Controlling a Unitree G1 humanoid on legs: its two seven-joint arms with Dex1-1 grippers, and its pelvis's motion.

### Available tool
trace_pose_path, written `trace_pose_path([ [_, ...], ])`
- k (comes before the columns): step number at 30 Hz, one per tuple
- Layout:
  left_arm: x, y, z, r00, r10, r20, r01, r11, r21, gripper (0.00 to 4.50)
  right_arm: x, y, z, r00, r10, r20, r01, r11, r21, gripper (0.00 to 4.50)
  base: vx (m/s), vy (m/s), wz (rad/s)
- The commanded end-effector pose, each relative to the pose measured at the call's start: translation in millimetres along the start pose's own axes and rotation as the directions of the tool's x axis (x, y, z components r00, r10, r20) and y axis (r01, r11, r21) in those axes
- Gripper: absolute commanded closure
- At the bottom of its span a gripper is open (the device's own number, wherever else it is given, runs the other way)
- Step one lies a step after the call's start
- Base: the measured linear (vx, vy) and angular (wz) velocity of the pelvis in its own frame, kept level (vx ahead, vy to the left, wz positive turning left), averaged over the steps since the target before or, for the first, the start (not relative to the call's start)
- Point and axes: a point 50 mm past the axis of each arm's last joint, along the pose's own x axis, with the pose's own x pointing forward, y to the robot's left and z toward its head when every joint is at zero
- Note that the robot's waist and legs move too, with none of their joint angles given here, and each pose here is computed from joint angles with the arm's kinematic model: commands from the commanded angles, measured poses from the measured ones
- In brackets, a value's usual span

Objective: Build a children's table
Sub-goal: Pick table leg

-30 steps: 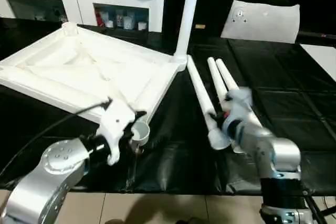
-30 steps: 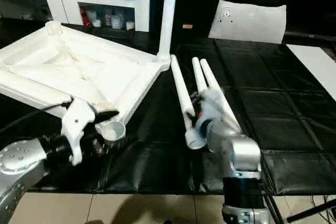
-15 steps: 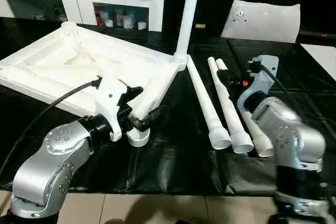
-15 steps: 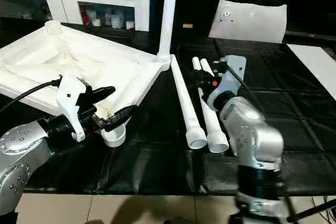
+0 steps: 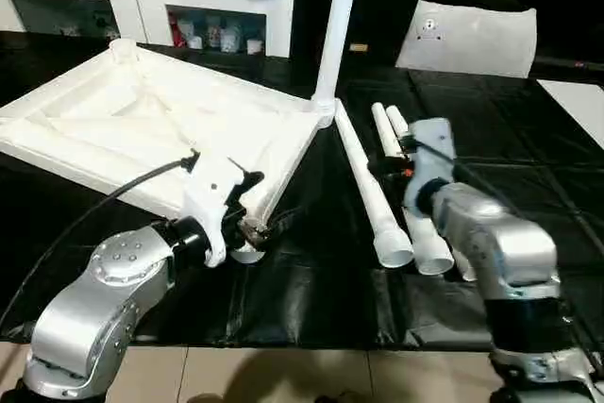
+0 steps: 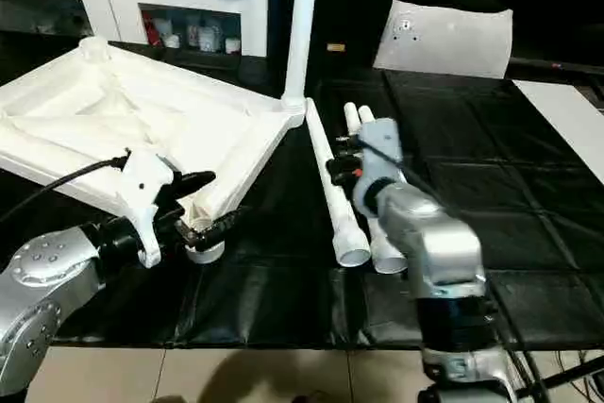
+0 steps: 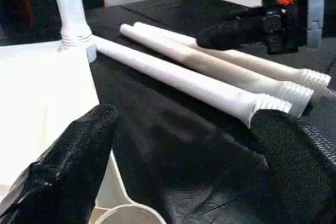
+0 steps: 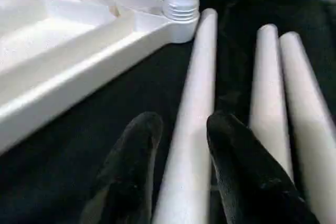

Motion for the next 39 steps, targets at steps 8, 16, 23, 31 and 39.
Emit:
trace_pose_path([
  [8,-3.0,-1.4,-0.7,1.000,0.011,-0.008,-0.011,0.999,0.031,0.00,8.4,-3.1,-5.5,0.994,-0.069,-0.079,0.070,0.997,0.010,2.04,0.000,0.000,0.00],
  [16,-1.0,-2.9,-1.5,1.000,0.007,-0.017,-0.007,0.999,0.048,0.00,18.8,-3.7,-17.5,0.981,-0.071,-0.178,0.079,0.996,0.040,1.63,0.000,0.000,0.00],
  [23,-1.1,-3.2,-1.8,1.000,-0.001,-0.024,0.003,0.999,0.054,0.00,30.5,0.6,-31.1,0.960,-0.020,-0.281,0.044,0.996,0.079,1.63,0.000,0.000,0.00],
  [31,-0.6,-3.9,-2.0,1.000,-0.004,-0.027,0.006,0.999,0.053,0.00,39.3,2.1,-46.5,0.939,0.012,-0.344,0.042,0.988,0.148,1.80,0.000,0.000,0.00],
  [39,-0.8,-3.5,-1.2,1.000,-0.006,-0.026,0.007,0.998,0.057,0.00,41.1,0.2,-55.8,0.931,0.039,-0.363,0.037,0.979,0.199,2.42,0.000,0.000,0.00],
])
